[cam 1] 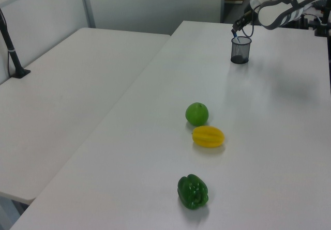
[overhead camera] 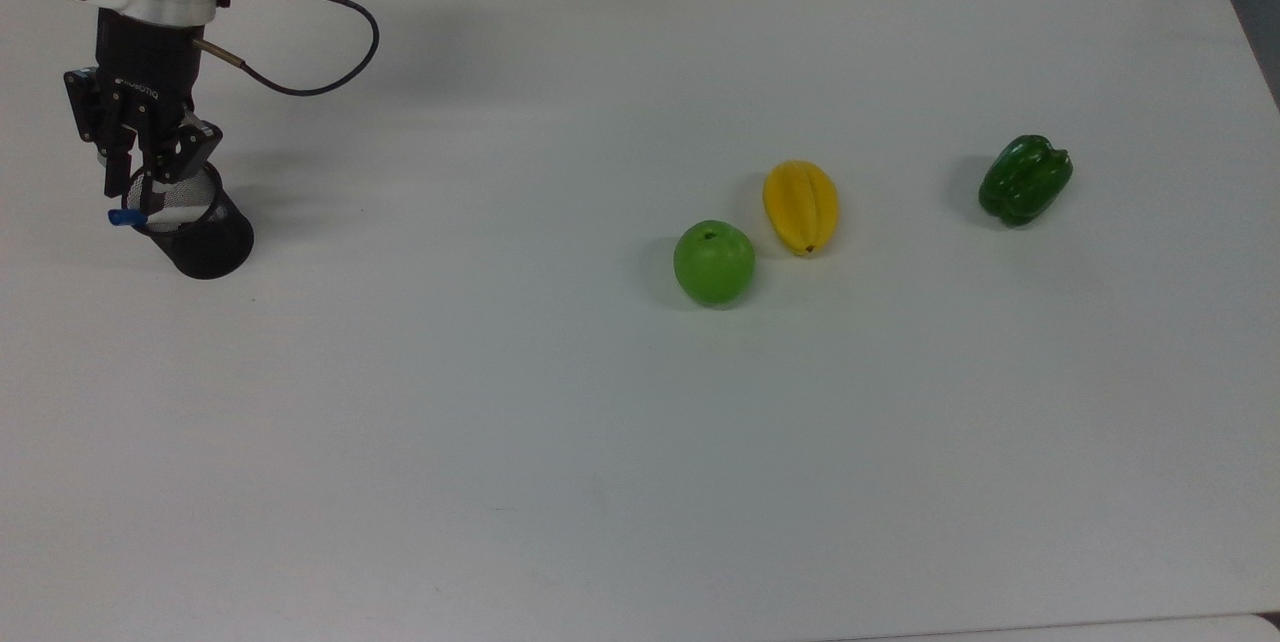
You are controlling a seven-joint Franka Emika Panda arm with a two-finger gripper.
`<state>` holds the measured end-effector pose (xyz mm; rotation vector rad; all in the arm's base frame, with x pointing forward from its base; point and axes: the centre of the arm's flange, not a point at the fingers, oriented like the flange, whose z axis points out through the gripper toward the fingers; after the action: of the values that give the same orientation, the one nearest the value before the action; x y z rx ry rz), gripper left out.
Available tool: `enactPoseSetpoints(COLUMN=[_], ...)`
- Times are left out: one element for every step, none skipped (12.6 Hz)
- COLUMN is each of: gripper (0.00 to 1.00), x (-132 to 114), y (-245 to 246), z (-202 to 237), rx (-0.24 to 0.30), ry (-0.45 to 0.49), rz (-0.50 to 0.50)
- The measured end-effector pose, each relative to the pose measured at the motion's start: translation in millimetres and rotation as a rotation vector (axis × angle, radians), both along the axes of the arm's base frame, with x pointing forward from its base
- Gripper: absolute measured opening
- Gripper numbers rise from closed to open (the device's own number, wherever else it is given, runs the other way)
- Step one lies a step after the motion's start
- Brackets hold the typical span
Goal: Place marker
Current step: 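Lower the marker upright into the mesh cup, then open the gripper and raise it away from the cup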
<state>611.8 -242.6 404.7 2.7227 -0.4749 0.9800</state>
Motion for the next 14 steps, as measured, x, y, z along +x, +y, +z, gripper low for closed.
enactPoseSetpoints(gripper=[0.43, 0.48, 0.52, 0.60, 0.70, 0.81, 0.94, 1.00, 1.00, 1.00, 1.00, 1.00, 1.00, 1.00], x=[0, 0, 0, 0, 0, -1, -1, -3, -6, -10, -14, -19, -23, -27], y=[0, 0, 0, 0, 1, 2, 4, 6, 10, 12, 14, 17, 21, 28], z=[0, 1, 3, 6, 8, 13, 25, 36, 58, 73, 87, 102, 116, 131], rx=[0.000, 0.001, 0.003, 0.006, 0.014, 0.030, 0.059, 0.080, 0.109, 0.128, 0.151, 0.177, 0.203, 0.229], ry=[0.000, -0.001, -0.007, -0.012, -0.005, 0.014, 0.047, 0.068, 0.092, 0.106, 0.128, 0.159, 0.194, 0.236], rz=[0.000, -0.001, -0.005, -0.008, -0.008, -0.007, -0.005, -0.002, 0.004, 0.009, 0.014, 0.021, 0.030, 0.043])
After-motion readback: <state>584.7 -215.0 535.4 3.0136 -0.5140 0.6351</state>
